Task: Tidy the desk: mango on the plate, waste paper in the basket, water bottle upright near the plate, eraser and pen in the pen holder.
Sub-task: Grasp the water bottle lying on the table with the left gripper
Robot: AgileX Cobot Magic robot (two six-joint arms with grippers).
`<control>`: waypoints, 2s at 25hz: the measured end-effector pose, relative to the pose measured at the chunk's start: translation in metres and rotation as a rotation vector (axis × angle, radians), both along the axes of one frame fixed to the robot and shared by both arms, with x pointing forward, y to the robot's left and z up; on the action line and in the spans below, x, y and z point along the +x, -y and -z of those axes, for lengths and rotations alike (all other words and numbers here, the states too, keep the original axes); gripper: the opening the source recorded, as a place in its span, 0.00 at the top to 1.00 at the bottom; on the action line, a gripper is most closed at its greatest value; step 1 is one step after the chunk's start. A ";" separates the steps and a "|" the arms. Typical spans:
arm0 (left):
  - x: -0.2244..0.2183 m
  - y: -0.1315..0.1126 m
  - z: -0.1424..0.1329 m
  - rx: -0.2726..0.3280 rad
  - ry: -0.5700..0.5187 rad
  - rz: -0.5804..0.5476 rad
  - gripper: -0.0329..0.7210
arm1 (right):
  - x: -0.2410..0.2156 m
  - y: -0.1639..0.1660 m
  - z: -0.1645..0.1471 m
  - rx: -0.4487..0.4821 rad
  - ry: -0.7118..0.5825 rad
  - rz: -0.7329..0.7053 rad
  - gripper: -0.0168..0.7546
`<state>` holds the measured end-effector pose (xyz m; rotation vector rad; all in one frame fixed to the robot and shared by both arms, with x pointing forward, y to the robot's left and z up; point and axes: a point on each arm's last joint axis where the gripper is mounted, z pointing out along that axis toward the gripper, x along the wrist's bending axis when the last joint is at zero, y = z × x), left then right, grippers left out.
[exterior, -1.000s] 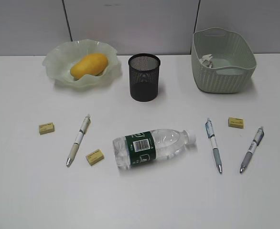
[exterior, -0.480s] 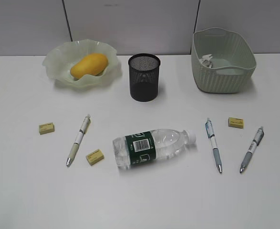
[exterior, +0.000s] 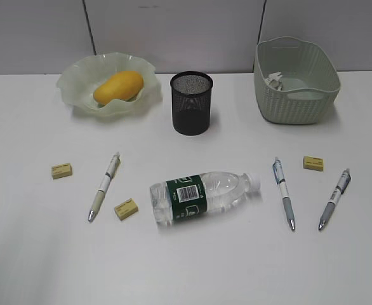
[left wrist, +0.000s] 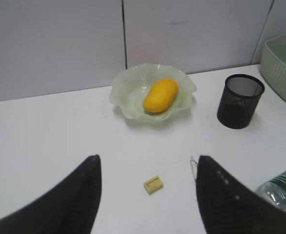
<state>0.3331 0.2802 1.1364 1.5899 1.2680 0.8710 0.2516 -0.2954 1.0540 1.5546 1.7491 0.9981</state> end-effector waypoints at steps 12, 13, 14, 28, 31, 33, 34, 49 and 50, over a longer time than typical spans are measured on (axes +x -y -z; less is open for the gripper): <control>0.090 0.061 -0.004 0.033 -0.219 0.334 0.18 | 0.000 0.000 0.000 0.001 0.002 0.001 0.33; 0.095 0.071 -0.003 0.049 -0.231 0.370 0.18 | 0.000 0.000 0.000 0.001 0.002 0.001 0.33; 0.100 0.079 -0.002 0.066 -0.243 0.400 0.18 | 0.000 0.000 0.000 0.001 0.002 0.001 0.33; 0.151 0.214 0.046 0.362 -0.469 0.753 0.14 | 0.000 0.000 0.000 0.001 0.002 0.001 0.33; 0.157 0.236 0.062 0.471 -0.543 0.805 0.09 | 0.000 0.000 0.000 0.001 0.002 0.001 0.33; 0.162 0.249 0.071 0.509 -0.585 0.827 0.08 | 0.000 0.000 0.000 0.001 0.003 0.001 0.33; 0.165 0.255 0.076 0.527 -0.597 0.835 0.07 | 0.000 0.000 0.000 0.001 0.003 0.001 0.33; 0.199 0.316 0.126 0.672 -0.686 0.886 0.06 | 0.000 0.000 0.000 0.001 0.005 0.001 0.33; 0.200 0.317 0.130 0.678 -0.691 0.890 0.06 | 0.000 0.000 0.000 0.001 0.005 0.001 0.33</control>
